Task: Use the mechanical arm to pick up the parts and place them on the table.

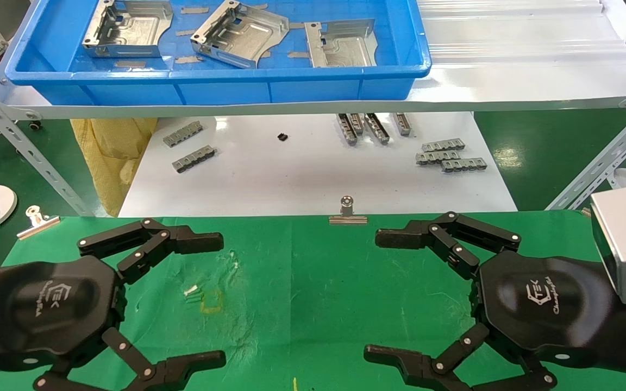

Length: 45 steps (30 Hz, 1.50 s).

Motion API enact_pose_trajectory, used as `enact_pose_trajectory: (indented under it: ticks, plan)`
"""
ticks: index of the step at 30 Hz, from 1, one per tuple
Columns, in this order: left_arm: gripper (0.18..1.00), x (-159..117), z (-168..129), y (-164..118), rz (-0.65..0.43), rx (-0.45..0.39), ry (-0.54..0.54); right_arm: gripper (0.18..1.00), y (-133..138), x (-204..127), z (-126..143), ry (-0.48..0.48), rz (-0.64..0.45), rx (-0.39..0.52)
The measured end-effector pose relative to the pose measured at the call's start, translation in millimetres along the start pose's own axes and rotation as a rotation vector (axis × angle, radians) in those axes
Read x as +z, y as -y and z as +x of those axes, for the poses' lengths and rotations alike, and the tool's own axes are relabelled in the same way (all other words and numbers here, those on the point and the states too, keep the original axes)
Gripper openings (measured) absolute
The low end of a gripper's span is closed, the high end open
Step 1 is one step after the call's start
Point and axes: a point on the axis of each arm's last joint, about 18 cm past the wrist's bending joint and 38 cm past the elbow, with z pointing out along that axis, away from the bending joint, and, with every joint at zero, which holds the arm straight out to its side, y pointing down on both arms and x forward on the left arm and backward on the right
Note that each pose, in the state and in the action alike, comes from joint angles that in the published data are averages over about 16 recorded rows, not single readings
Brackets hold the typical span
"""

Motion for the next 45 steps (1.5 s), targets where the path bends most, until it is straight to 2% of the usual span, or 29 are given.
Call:
enact_pose_trajectory:
  ticks: [15, 27, 33, 45]
  plan:
    - [1.001, 0.0, 0.0, 0.0, 0.000, 0.000, 0.000, 0.996, 0.0, 0.0, 0.0, 0.000, 0.000, 0.000]
    - [1.001, 0.0, 0.0, 0.0, 0.000, 0.000, 0.000, 0.924, 0.0, 0.0, 0.0, 0.000, 0.000, 0.000]
    - [1.001, 0.0, 0.0, 0.0, 0.000, 0.000, 0.000, 0.839, 0.0, 0.0, 0.0, 0.000, 0.000, 0.000]
    - [1.001, 0.0, 0.0, 0.0, 0.000, 0.000, 0.000, 0.555, 0.0, 0.0, 0.0, 0.000, 0.000, 0.000]
